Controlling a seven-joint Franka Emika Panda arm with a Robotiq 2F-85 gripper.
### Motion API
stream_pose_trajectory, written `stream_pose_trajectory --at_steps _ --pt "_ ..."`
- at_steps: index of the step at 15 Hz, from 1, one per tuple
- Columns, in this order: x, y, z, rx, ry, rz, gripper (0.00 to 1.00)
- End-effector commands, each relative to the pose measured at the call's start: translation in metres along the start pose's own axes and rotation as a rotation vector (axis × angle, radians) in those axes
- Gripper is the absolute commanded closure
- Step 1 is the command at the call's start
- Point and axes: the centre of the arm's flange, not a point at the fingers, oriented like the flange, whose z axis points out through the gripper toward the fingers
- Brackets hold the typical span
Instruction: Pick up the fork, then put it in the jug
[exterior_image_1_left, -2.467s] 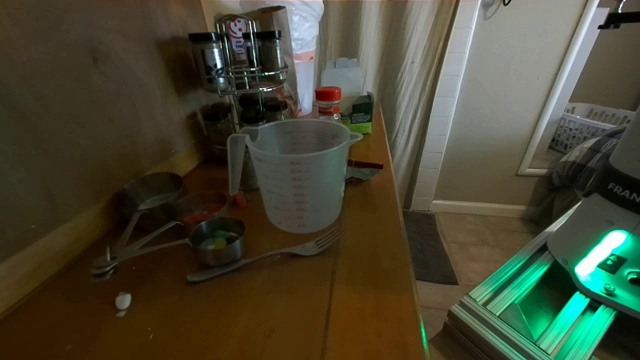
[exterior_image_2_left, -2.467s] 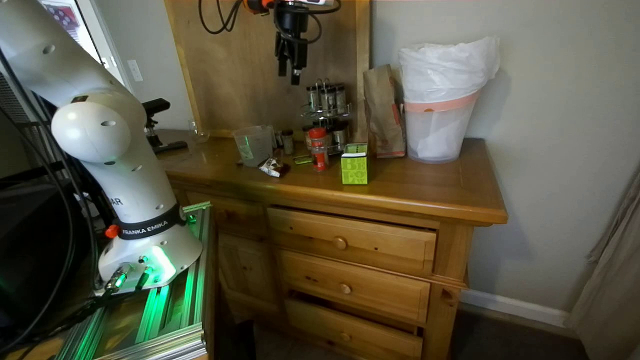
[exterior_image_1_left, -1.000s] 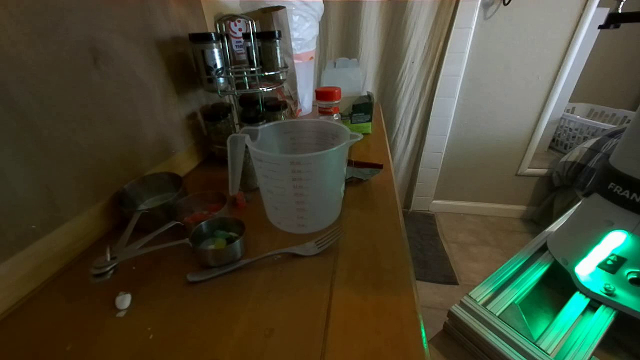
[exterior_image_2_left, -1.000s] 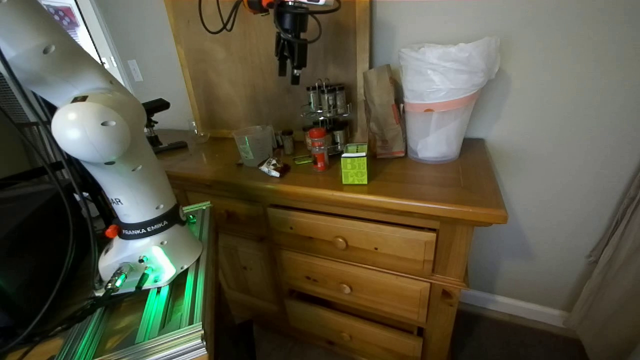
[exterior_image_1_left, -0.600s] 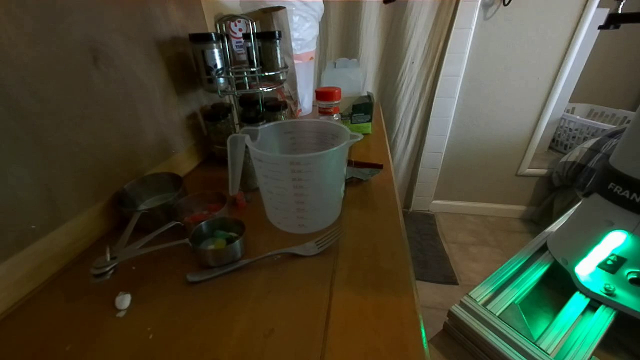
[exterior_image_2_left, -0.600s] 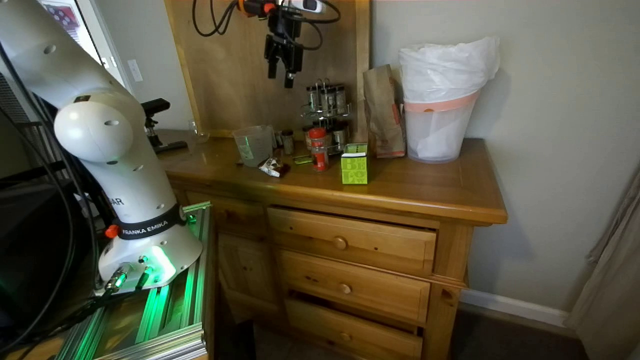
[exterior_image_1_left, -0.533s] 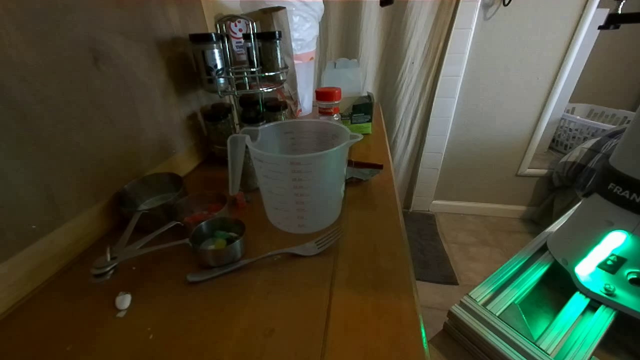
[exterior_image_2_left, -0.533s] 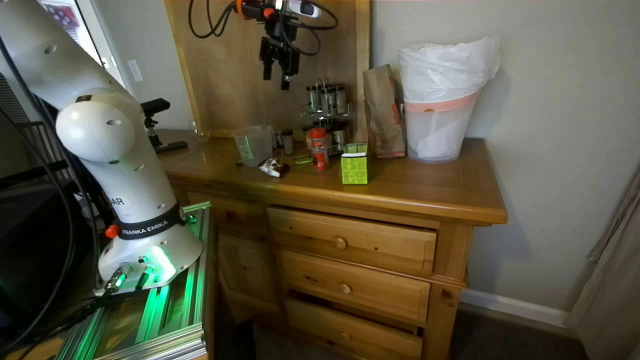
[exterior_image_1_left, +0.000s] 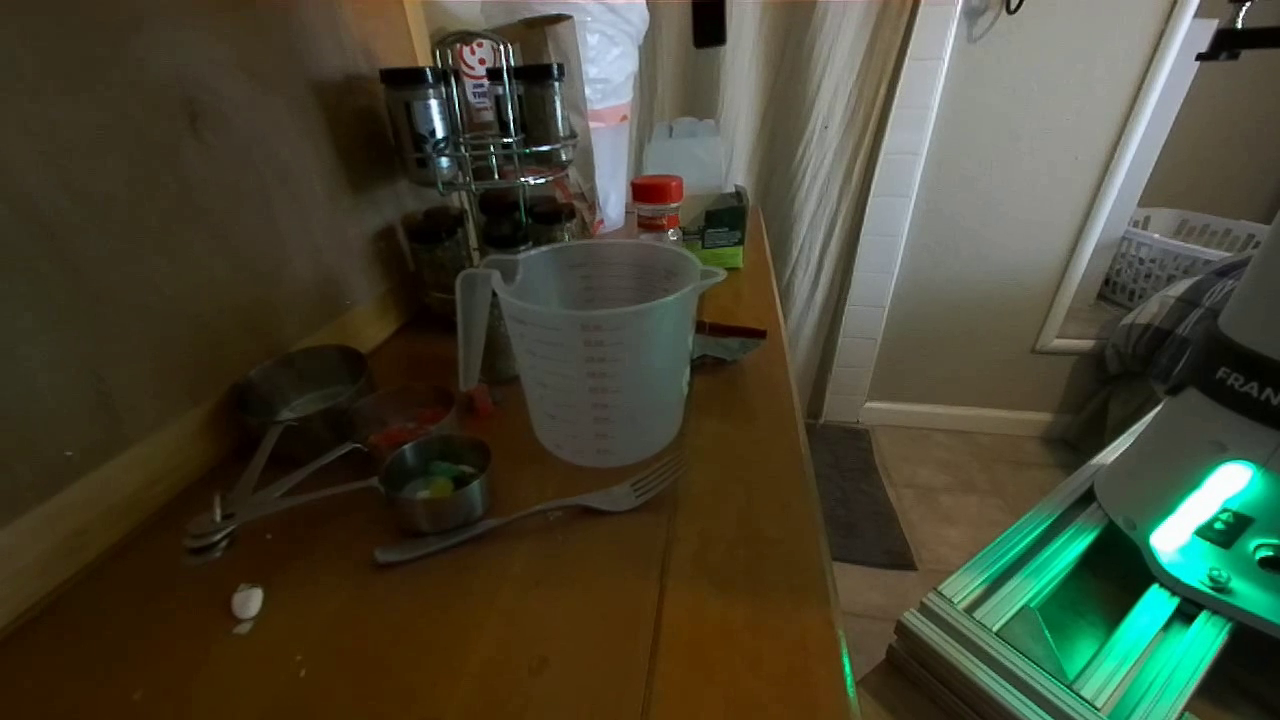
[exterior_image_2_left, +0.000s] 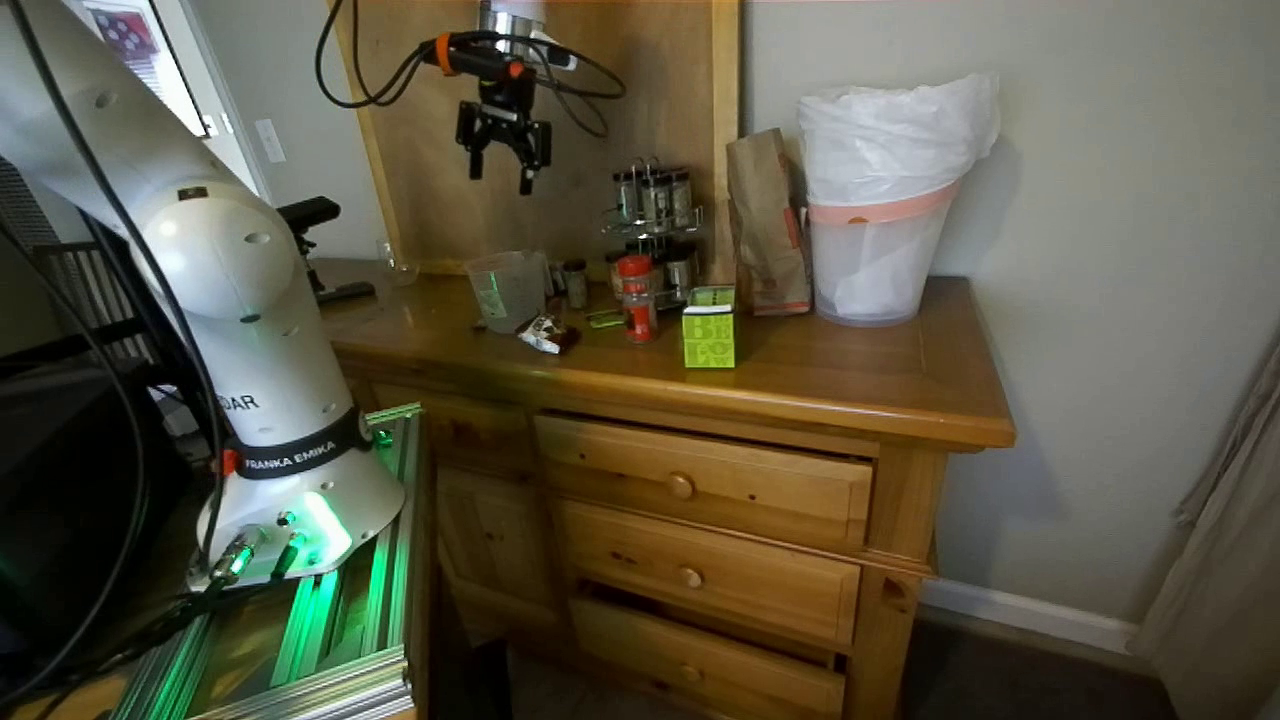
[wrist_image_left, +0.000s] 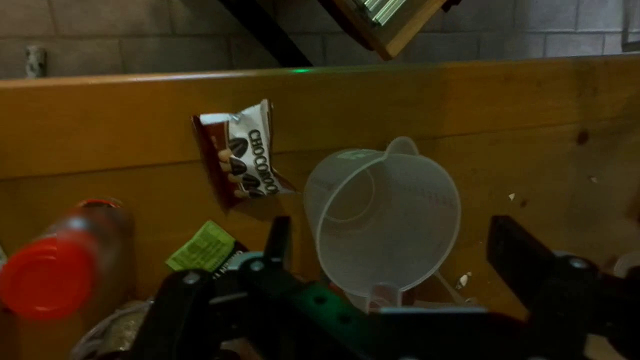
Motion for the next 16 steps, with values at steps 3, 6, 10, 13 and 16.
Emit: stream_pose_trajectory --at_steps 3,6,10,13,16 --pt "0.003 -0.087 0.014 -0.091 0.09 -0.253 0.0" --pt "0.01 -0.084 0.013 -0.093 0.044 -0.207 0.0" --pt "0.015 -0.083 0.019 -0.1 0.052 -0.23 0.0" --pt "0.031 -0.125 0.049 -0.121 0.048 -0.348 0.0" --pt "0.041 -0.169 0.084 -0.147 0.012 -0.463 0.0"
